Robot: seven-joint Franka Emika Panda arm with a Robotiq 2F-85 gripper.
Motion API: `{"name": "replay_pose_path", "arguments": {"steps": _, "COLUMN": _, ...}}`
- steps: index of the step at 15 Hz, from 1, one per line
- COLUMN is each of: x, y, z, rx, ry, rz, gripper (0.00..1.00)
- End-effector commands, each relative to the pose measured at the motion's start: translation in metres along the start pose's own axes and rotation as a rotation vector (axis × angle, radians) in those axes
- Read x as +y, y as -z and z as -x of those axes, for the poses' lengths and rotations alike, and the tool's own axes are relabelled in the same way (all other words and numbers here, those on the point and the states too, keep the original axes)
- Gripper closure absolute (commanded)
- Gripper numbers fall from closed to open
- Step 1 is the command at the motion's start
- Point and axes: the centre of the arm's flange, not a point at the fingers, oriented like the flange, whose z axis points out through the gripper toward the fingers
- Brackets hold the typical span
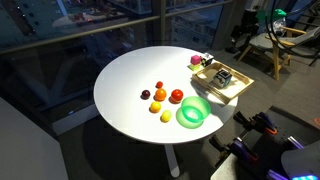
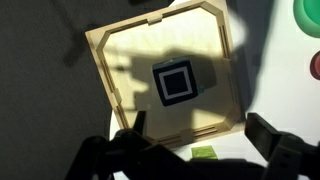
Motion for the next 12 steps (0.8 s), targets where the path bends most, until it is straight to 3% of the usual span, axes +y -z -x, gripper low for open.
{"name": "replay_pose_path", "arguments": {"steps": 1, "x": 0.0002, "y": -0.0008, "z": -0.0008, "rx": -0.001, "ry": -0.001, "rz": 0.001, "gripper": 0.00}}
{"name": "replay_pose_path", "arguments": {"steps": 12, "x": 0.0005, "y": -0.0020, "z": -0.0041, "rx": 0.000, "ry": -0.009, "rz": 0.005, "gripper": 0.00}}
